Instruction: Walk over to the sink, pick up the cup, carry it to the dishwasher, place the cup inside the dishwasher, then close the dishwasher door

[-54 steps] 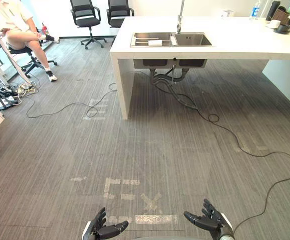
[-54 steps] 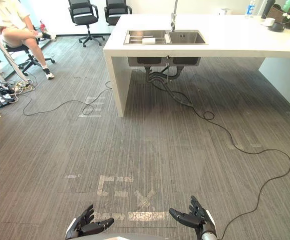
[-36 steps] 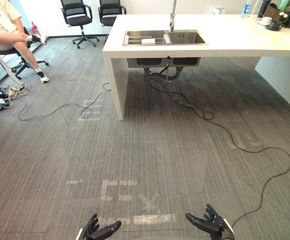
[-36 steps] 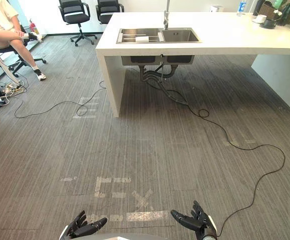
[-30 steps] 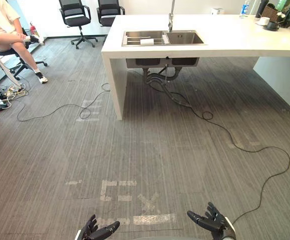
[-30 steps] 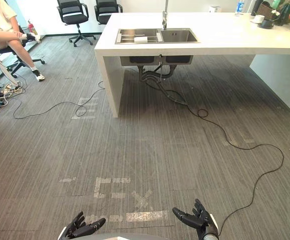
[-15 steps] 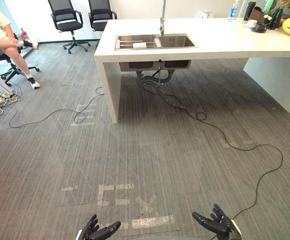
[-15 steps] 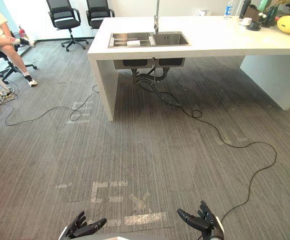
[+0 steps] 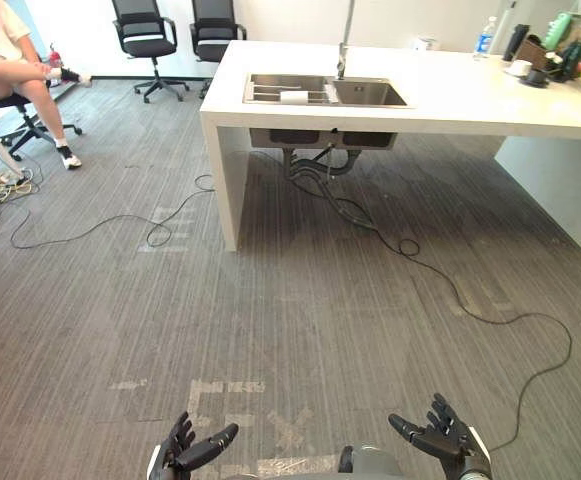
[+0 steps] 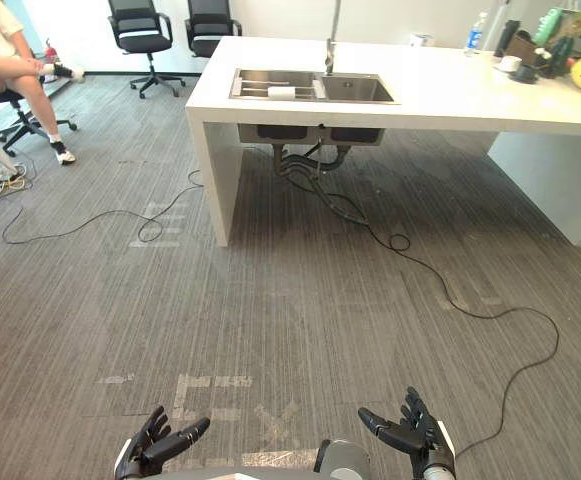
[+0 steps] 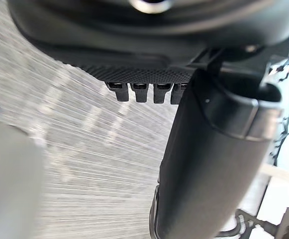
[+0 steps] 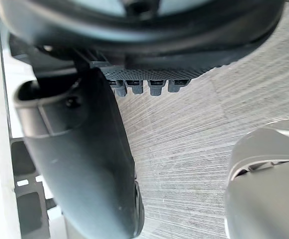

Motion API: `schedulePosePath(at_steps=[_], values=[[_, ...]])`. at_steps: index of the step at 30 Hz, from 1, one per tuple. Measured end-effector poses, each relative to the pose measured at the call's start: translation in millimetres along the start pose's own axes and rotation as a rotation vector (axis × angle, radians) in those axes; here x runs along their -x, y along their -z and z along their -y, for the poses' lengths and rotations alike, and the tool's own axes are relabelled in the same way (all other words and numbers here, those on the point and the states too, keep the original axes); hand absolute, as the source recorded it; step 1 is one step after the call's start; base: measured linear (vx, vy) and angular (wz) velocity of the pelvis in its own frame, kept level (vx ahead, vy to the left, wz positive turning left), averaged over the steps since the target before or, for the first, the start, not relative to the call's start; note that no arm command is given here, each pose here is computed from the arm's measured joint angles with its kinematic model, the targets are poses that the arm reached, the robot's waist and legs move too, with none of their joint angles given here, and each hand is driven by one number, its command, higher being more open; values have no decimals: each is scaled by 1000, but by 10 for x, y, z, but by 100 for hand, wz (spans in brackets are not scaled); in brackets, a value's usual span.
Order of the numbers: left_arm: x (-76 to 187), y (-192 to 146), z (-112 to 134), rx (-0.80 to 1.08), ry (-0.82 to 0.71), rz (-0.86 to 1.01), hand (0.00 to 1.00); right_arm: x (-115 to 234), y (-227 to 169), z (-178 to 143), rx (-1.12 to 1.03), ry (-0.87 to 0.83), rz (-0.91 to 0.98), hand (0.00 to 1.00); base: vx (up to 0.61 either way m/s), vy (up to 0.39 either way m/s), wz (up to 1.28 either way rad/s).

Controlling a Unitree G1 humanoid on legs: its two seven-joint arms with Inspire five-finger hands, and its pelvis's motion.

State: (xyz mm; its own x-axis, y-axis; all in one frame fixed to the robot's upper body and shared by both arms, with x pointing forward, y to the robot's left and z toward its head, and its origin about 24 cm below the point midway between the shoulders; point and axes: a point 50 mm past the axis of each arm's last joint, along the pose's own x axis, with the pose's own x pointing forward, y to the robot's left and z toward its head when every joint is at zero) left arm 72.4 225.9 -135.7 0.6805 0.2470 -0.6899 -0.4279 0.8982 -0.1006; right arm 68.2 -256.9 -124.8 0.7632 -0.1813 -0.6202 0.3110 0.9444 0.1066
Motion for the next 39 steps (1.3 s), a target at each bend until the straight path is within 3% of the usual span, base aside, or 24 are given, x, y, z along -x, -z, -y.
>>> schedulePosePath(at_steps=[5, 11, 20, 22, 27, 39], values=[[74, 85, -131, 32, -59, -22, 100, -14, -13, -46, 6, -27, 20, 100, 468, -247, 37], [104, 208, -16, 82, -40, -49, 100, -89, -89, -72, 9, -20, 36, 100, 507, -232, 8], [29, 28, 126, 47, 26, 35, 100, -135, -210, -108, 45, -9, 80, 100, 463, 73, -21], [-22, -49, 40, 10, 21, 37, 100, -167, -135, -297, 16, -41, 59, 100, 624, 310, -36], [-48, -91, 96, -14, 29, 49, 100, -105, 57, -353, 14, -75, -25, 100, 643, 285, 4], [-116, -202, 92, 20, -10, 87, 100, -98, 44, -351, 5, -84, 3, 100, 394, -107, 37]])
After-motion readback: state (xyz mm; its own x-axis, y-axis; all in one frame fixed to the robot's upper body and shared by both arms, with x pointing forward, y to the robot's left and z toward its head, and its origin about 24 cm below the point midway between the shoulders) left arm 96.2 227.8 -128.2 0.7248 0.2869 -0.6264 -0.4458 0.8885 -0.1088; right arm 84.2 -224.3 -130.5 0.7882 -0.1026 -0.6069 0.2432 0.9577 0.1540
